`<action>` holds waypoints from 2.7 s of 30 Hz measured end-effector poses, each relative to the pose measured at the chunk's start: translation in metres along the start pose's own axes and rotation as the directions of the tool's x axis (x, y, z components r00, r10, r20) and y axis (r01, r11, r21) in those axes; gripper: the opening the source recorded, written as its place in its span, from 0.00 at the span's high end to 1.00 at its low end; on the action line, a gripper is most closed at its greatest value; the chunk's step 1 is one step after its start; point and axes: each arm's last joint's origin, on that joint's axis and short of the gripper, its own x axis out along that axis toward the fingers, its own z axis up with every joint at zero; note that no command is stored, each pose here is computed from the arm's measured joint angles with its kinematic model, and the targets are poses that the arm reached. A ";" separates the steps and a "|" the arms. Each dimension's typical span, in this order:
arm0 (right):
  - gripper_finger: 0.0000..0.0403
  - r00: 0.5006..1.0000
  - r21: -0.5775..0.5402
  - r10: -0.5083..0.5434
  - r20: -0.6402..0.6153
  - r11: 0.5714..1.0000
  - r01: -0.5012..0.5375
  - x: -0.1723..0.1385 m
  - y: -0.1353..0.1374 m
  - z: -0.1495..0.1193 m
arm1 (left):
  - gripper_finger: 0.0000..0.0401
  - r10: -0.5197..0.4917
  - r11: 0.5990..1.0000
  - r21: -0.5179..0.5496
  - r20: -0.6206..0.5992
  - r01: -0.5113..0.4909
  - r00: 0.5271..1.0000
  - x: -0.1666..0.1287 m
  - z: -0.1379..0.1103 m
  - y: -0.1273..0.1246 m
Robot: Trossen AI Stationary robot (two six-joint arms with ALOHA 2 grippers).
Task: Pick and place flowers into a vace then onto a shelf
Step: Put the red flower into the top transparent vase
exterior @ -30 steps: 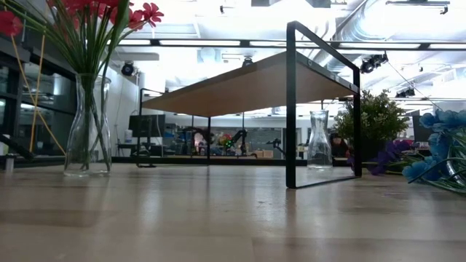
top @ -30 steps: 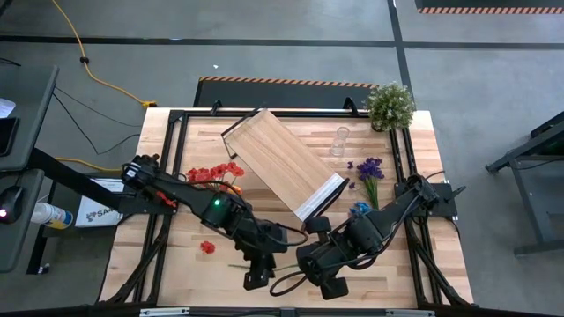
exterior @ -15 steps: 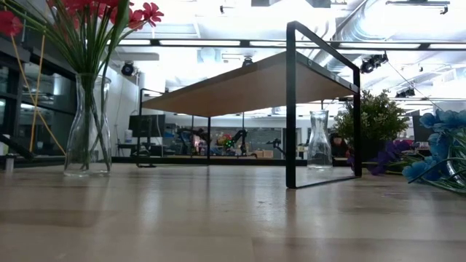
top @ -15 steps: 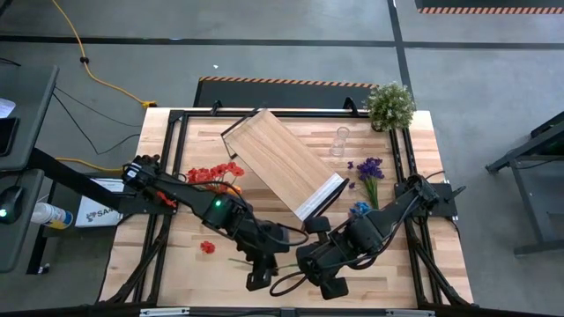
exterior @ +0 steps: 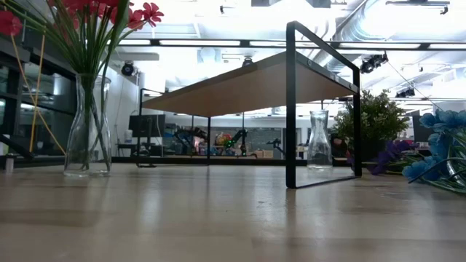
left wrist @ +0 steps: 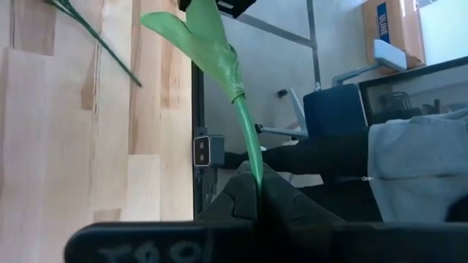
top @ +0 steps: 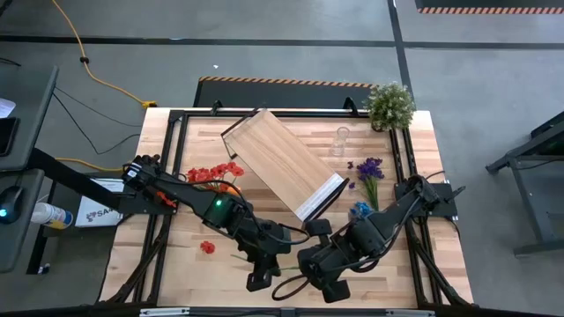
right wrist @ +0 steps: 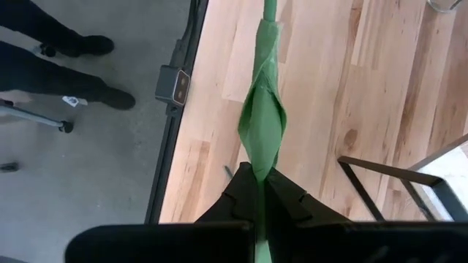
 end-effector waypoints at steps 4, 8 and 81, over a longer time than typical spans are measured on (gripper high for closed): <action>1.00 1.000 0.043 0.003 -0.002 0.999 -0.003 0.000 0.000 0.000 | 0.93 0.004 1.000 0.004 -0.004 -0.004 1.000 0.000 -0.001 0.000; 0.99 0.999 0.091 0.043 -0.011 0.995 -0.042 0.000 0.000 0.001 | 0.93 0.024 1.000 0.000 -0.016 -0.024 1.000 0.000 -0.002 0.002; 0.72 0.845 0.323 -0.279 0.456 0.937 0.135 -0.138 -0.006 -0.048 | 0.93 0.421 0.903 -0.012 0.222 -0.429 0.879 -0.078 -0.013 -0.043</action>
